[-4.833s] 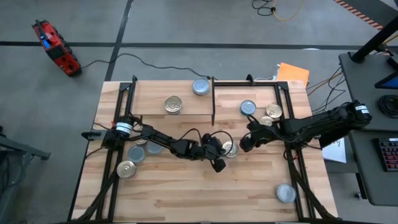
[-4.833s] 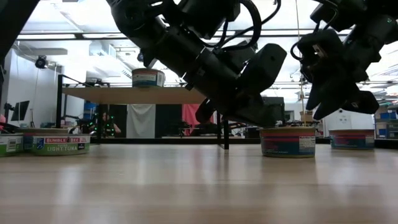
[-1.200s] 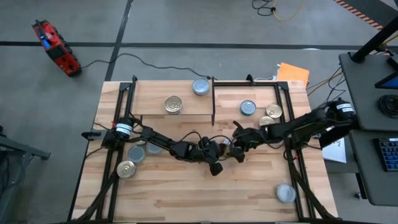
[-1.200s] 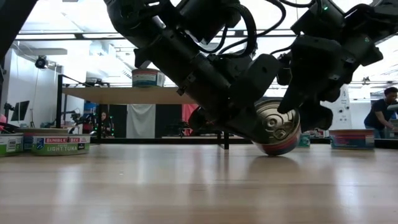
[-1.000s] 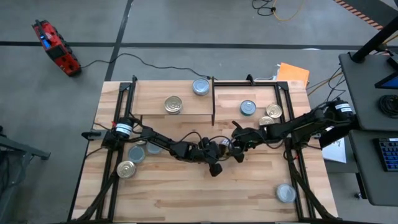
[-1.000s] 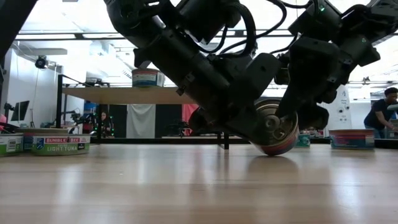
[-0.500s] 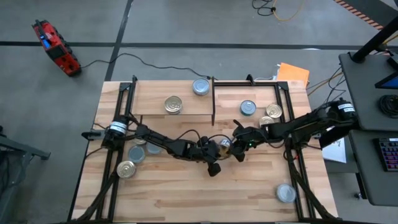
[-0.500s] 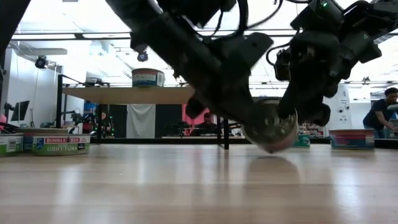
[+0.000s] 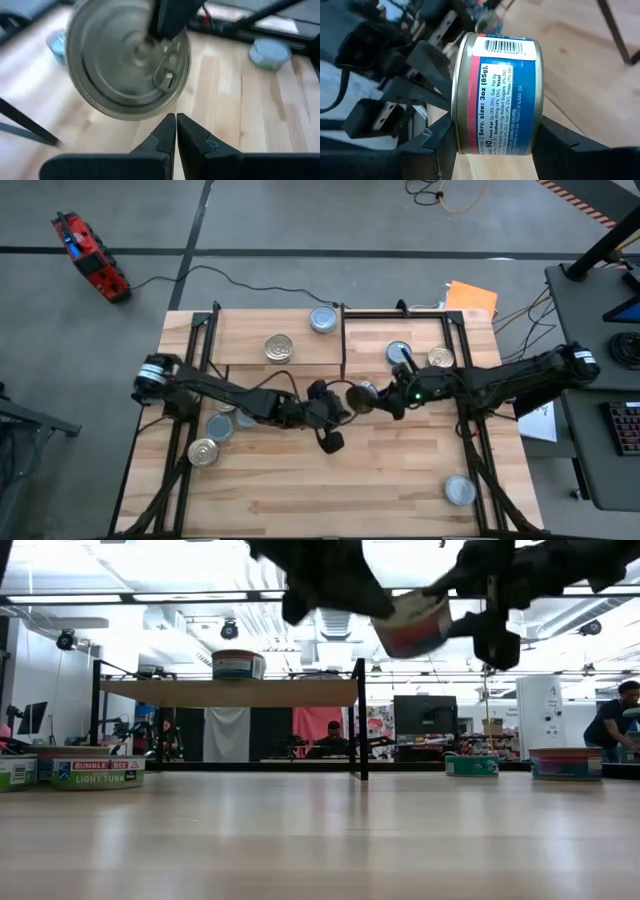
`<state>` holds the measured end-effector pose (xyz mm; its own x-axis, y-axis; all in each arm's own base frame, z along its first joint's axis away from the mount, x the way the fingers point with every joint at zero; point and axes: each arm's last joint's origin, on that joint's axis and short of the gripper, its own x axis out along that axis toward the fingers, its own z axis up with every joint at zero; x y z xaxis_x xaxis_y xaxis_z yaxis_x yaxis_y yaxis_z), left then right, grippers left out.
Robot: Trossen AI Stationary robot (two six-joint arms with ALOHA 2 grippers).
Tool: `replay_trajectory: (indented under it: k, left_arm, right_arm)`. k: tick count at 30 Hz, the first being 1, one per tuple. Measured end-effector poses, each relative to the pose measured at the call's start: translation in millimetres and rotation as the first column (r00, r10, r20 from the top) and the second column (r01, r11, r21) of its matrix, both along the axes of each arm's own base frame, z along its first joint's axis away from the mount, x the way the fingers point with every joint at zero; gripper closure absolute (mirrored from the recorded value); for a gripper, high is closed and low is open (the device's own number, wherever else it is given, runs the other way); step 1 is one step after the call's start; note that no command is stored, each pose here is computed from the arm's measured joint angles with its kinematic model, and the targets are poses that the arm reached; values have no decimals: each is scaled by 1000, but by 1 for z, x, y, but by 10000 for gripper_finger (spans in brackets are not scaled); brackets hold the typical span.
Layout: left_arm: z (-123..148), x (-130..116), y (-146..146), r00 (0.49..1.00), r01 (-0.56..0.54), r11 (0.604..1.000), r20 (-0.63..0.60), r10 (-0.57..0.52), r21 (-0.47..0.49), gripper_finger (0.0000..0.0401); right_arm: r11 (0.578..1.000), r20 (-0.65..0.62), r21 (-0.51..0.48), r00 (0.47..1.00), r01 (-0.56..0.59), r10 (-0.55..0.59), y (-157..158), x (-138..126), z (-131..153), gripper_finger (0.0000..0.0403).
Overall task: Stack canned seafood by type on shelf
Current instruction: Stack the blue and pink tuna can on top of the blue and pink tuna can on the shelf
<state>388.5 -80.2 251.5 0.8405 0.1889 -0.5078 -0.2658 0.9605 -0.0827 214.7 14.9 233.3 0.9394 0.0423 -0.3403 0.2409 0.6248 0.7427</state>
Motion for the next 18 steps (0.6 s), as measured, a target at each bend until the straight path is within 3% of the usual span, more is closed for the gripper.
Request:
replay_trajectory:
  k: [3, 6, 8, 13, 16, 18]
  left_arm:
    - [14, -12, 4, 1000, -12, 997, -21, 14, 71, 401]
    - [18, -26, 11, 988, -94, 977, -106, 116, 191, 401]
    - [18, -33, 14, 978, -94, 971, -162, 131, 218, 401]
    - [34, -48, 16, 978, -112, 979, -156, 140, 173, 401]
    - [53, -53, 18, 988, -141, 984, -53, 147, 107, 401]
    - [74, -55, 17, 995, -79, 995, 69, 75, 53, 401]
  right_arm:
    - [1000, 42, 12, 999, 16, -17, -2, 4, 6, 214]
    - [1000, 52, 7, 998, 23, -23, -4, 9, 4, 214]
    - [1000, 27, 9, 999, 28, -29, -5, 11, -1, 214]
    - [999, 64, 25, 998, 22, -23, -5, 15, 0, 214]
    - [1000, 160, 25, 987, 1, -5, -4, 17, 9, 214]
    - [1000, 242, 21, 970, -12, 7, -4, 18, 18, 214]
